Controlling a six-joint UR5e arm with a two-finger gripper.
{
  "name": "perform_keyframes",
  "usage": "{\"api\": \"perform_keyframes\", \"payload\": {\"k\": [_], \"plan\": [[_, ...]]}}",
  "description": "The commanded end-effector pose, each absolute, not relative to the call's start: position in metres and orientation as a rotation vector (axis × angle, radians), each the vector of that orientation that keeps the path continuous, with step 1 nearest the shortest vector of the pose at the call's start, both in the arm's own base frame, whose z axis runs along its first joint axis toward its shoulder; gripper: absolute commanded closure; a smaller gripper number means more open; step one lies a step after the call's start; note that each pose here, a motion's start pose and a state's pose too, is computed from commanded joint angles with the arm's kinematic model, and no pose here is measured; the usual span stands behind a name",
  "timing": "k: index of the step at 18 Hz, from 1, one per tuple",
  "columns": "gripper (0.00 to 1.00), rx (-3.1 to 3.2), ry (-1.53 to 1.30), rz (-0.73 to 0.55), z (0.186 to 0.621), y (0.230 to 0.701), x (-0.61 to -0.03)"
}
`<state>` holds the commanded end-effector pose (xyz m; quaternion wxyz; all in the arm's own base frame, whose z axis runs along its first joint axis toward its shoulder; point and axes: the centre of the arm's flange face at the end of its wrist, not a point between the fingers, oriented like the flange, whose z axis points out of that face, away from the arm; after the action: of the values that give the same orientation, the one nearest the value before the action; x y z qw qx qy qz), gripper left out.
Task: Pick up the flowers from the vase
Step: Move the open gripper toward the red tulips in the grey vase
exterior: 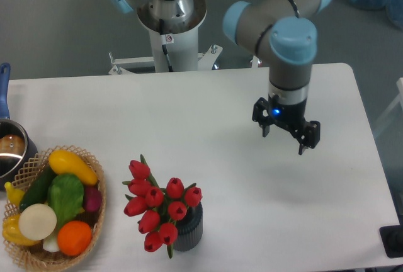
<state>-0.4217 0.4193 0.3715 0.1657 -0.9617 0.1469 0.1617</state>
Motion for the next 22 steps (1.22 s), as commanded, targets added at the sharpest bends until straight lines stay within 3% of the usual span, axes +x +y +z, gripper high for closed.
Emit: {"api": "perform_keyframes", "payload": {"k": [6,9,17,22], "plan": [[0.0,-2.544,0.46,0.359,0.39,0.43,-0.397],[0.0,-2.395,0.485,0.249,0.397,0.444,-0.388],[0.0,-2.306,0.415,0.051,0.367,0.461,-0.387],[0.0,-2.165,0.298,-0.175,0.349,0.488,-0.387]]}}
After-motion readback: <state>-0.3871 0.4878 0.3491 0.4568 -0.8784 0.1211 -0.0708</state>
